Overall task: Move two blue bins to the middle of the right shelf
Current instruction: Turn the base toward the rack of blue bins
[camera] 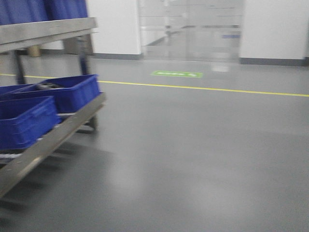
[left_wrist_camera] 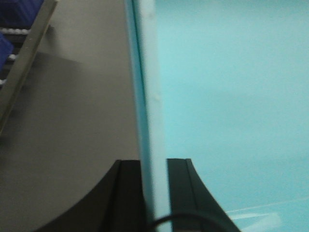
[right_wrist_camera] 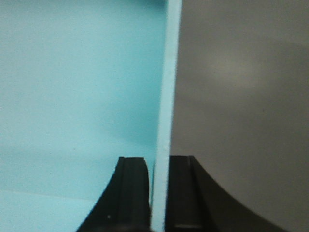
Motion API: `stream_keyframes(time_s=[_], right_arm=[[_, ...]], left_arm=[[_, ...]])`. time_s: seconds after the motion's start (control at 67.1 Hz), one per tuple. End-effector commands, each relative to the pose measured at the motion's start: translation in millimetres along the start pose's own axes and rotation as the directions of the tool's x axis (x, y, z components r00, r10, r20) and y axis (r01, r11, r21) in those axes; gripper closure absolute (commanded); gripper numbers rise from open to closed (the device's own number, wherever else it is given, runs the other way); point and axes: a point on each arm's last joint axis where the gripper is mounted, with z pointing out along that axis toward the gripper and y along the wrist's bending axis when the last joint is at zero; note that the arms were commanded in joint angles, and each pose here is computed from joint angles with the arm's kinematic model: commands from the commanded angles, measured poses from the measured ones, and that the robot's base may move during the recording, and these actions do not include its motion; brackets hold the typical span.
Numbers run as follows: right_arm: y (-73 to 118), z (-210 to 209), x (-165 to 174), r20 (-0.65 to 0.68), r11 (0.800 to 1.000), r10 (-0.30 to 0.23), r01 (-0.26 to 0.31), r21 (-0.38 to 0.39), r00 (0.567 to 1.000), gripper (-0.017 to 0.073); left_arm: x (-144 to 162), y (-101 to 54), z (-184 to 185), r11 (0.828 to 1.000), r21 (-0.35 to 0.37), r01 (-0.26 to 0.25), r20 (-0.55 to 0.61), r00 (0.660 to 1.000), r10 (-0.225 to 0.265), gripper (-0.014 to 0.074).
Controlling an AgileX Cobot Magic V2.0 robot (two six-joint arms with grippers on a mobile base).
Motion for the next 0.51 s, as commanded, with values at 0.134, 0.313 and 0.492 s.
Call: stream_keyframes(time_s=[0.134,0.313,0.492], right_arm=[[5.7,-16.2,-9.9,0.113,0.999,0.003,0.003,-0.05,0.994,0.0727],[5.7,-16.2,-9.9,0.113,0.999,0.003,0.003,-0.05,0.994,0.0727],[5.7,-16.2,-9.9,0.113,0.999,0.003,0.003,-0.05,0.994,0.0727]], left_arm=[[-11.8,0.2,-15.6,0.999,0.038,0.005,0.118,0.993,-0.01,0.0705],[-11.8,0.2,-15.6,0.999,0.038,0.005,0.118,0.993,-0.01,0.0705],[-11.8,0.2,-15.6,0.999,0.038,0.005,0.118,0.993,-0.01,0.0705]])
